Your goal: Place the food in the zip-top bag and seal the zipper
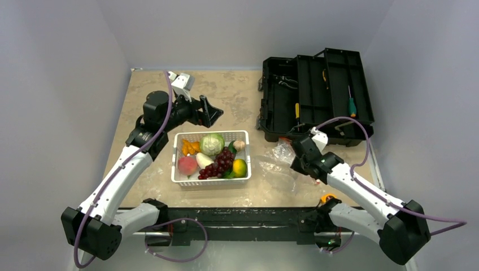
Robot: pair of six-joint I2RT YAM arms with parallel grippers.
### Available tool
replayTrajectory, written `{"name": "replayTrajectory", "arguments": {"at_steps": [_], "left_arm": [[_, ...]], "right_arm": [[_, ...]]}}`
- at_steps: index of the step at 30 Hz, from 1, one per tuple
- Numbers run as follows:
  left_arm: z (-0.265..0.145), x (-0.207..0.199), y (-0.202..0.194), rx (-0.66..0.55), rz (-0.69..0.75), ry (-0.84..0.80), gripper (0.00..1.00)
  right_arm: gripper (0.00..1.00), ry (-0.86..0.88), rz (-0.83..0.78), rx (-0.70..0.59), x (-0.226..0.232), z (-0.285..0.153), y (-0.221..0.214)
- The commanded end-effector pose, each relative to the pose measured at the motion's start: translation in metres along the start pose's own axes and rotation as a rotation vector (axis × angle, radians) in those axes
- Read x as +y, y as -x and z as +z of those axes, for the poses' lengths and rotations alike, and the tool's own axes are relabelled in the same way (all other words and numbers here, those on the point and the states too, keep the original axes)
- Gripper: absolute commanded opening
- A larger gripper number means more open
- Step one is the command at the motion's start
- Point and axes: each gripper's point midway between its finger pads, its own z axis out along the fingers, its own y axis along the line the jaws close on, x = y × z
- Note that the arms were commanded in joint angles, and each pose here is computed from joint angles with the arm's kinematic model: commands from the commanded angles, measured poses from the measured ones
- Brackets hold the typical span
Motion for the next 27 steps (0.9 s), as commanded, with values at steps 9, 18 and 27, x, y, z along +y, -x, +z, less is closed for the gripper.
{"name": "replayTrajectory", "arguments": {"at_steps": [9, 18, 27], "left_arm": [[0.003, -0.027, 0.019, -0.02, 0.006, -0.13, 0.94], [0.003, -0.036, 0.018, -0.014, 0.016, -0.188, 0.93], [0.002, -0.072, 0.021, -0.004, -0.029, -0.395, 0.9]], "right_arm": [[0.0, 0.314, -0.168, -0.124, 0.08, -0.058, 0.006], [0.0, 0.522, -0.506, -0.308, 0.143, -0.122, 0.013], [0.0, 0.462, -0.789, -0.517, 0.169, -0.129, 0.026]]}}
